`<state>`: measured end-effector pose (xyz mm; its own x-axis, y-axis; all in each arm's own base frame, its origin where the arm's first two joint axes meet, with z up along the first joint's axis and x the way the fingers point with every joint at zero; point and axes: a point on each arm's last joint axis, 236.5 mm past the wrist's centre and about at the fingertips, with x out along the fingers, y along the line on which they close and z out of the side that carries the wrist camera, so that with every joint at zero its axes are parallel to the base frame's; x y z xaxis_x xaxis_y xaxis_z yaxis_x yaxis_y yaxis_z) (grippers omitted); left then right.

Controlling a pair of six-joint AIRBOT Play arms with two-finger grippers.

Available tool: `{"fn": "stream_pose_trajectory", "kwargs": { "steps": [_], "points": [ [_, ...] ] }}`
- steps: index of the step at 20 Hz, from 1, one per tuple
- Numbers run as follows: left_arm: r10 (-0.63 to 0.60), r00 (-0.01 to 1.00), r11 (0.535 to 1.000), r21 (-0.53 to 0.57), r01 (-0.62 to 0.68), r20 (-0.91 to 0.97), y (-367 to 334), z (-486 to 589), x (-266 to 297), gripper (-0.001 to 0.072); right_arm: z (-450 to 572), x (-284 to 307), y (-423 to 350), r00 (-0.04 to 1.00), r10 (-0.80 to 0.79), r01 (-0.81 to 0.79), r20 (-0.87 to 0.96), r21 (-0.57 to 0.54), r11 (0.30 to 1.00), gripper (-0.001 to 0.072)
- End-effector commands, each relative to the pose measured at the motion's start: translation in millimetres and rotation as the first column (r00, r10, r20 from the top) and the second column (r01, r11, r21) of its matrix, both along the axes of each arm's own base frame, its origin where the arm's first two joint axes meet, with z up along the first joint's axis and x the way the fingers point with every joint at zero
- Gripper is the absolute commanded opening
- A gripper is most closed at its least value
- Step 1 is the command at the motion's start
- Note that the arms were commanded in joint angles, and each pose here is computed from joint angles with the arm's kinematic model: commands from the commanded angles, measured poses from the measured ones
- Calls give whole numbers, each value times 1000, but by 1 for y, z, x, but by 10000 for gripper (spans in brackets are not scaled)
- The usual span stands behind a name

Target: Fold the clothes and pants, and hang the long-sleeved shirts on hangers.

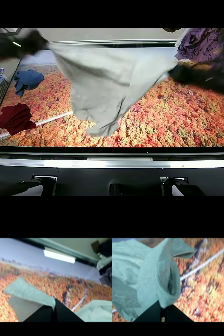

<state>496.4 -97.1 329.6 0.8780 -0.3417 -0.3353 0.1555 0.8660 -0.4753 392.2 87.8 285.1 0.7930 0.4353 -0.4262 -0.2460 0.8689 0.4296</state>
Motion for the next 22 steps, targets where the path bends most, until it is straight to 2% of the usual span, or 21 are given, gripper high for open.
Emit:
{"fn": "stream_pose_trajectory", "kwargs": {
  "steps": [1, 3, 6, 10, 13, 17, 20, 22],
  "points": [
    [147, 961, 984, 69, -167, 235, 47, 125, -94, 12, 136, -63, -29, 943, -75, 131, 324, -154, 979, 30],
    [195, 938, 973, 61, -221, 286, 63, 153, -148, 13, 178, -101, -45, 887, -134, 231, 442, -173, 958, 30],
    [231, 927, 965, 49, -257, 296, 74, 167, -208, 13, 204, -145, -53, 832, -165, 293, 530, -168, 941, 30],
    [247, 927, 964, 29, -265, 281, 76, 166, -221, 13, 206, -142, -64, 823, -252, 337, 509, -82, 938, 30],
    [246, 951, 963, 61, -261, 187, 74, 136, -182, 13, 167, -89, -67, 890, -287, 325, 354, -53, 944, 31],
    [244, 965, 962, 151, -228, -99, 69, 28, -80, 13, 70, 19, -62, 957, -287, 287, 42, -9, 958, 31],
    [247, 918, 960, 209, -188, -310, 65, -78, -7, 14, -23, 105, -34, 965, -198, 219, -169, 114, 969, 31],
    [254, 867, 959, 230, -168, -428, 64, -152, 30, 14, -90, 152, -17, 949, -169, 215, -267, 155, 964, 31]
  ]
}}
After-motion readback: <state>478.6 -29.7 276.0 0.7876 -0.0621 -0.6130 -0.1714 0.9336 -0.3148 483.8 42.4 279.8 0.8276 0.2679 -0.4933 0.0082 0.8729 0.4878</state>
